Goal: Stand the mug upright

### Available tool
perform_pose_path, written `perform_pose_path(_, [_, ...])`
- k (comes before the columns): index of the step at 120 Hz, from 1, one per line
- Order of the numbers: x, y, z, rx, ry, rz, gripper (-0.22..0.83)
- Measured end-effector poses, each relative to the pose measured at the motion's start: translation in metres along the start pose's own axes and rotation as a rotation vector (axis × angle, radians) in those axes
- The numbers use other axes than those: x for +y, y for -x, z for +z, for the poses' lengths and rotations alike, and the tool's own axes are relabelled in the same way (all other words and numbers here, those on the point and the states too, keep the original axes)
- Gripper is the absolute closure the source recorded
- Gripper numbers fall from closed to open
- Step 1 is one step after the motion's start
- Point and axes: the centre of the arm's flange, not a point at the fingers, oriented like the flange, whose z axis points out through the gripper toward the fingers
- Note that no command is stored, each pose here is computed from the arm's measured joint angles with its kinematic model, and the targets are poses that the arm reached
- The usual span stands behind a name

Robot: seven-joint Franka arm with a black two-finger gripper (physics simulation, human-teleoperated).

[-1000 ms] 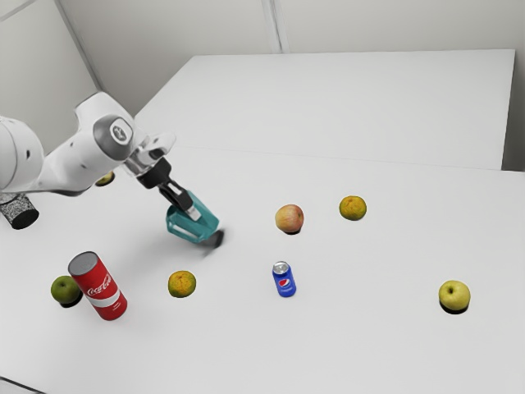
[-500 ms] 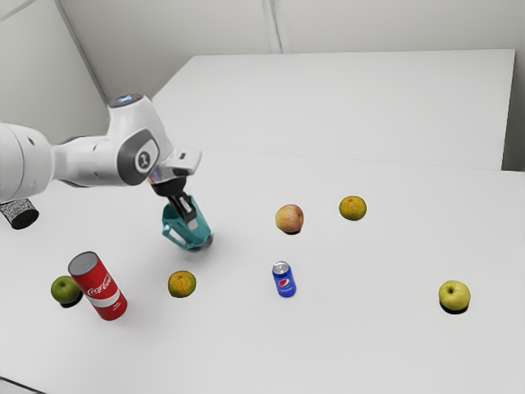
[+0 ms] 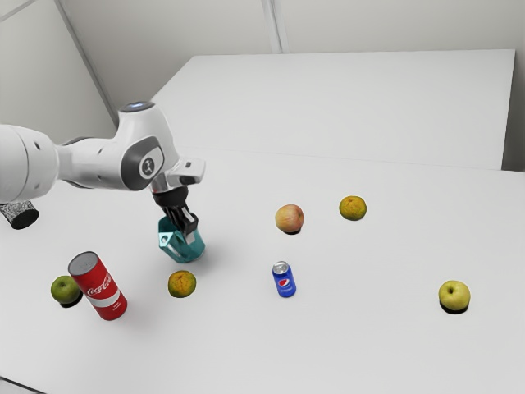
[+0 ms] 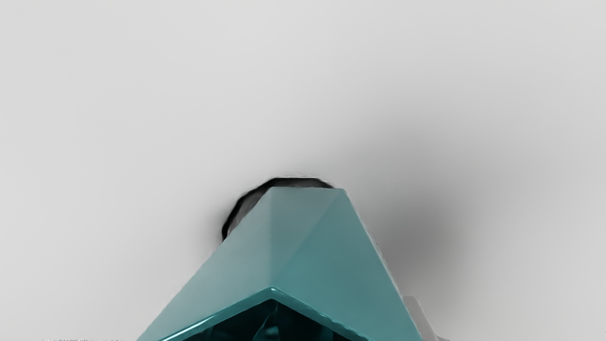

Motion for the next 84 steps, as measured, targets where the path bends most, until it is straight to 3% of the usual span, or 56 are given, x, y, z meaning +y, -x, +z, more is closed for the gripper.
perform_pose_path(23, [0.006,-0.003,0.002,-0.005,0.006,-0.022,0.53])
perform_pose_path(84, [0.015,-0.003,-0.043,0.056,-0.051,-0.048,0.11])
